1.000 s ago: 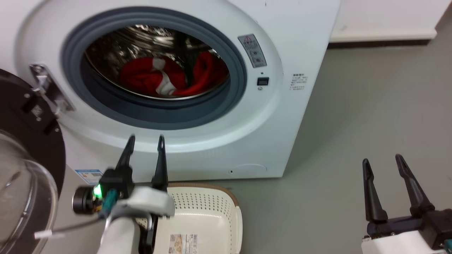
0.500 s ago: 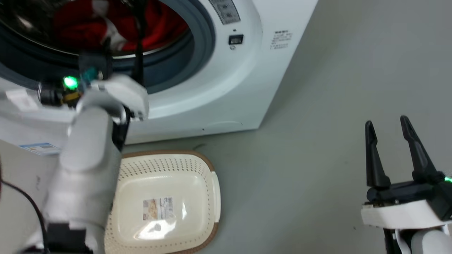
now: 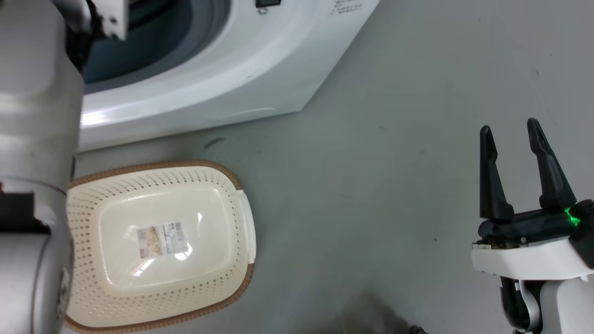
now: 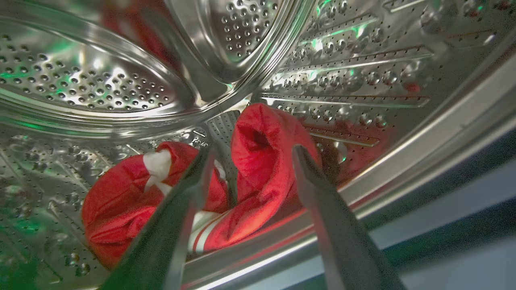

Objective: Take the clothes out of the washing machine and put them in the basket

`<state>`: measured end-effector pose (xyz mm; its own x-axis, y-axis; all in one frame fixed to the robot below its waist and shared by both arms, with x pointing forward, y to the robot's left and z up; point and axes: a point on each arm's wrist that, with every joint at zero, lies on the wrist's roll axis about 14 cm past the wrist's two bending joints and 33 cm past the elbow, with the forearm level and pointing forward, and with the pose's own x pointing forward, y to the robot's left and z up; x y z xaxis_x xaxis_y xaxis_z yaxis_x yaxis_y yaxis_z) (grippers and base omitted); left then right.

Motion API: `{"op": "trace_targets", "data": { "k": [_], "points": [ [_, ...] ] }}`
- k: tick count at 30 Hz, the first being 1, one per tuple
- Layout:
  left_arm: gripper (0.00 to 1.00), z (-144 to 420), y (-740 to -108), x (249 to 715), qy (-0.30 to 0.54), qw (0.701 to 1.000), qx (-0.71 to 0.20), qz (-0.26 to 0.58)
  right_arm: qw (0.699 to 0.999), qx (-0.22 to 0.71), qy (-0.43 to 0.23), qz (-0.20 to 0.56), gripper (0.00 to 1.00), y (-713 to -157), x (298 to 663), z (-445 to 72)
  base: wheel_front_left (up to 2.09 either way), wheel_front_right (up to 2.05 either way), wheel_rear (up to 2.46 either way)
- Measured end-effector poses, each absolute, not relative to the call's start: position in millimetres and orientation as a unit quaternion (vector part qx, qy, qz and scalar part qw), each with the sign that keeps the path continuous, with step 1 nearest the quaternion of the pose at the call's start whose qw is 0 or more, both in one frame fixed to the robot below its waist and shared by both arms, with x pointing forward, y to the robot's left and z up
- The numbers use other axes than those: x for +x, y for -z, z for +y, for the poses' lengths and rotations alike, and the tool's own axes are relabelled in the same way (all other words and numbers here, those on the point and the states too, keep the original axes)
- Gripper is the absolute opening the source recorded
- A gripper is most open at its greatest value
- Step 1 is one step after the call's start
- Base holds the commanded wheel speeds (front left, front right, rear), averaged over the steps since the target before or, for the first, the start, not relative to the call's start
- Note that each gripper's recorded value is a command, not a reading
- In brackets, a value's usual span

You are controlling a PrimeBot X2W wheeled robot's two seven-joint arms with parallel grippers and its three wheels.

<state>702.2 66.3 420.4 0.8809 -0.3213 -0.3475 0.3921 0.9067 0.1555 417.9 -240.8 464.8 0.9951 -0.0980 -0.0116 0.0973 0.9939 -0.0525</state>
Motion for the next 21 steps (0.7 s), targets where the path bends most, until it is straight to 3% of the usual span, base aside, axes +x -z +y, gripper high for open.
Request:
{"op": "trace_targets", "data": {
  "k": [12,21],
  "points": [
    [1.0,50.6,-361.3,742.0,0.194,0.934,0.109,0.281,0.997,-0.022,0.058,0.052,1.0,-426.2,430.5,-248.7,0.0,0.0,0.0],
    [1.0,45.1,-324.0,747.2,0.202,0.911,0.132,0.334,0.994,-0.018,0.074,0.077,1.0,-410.9,424.8,-257.7,0.0,0.0,0.0]
  ]
}}
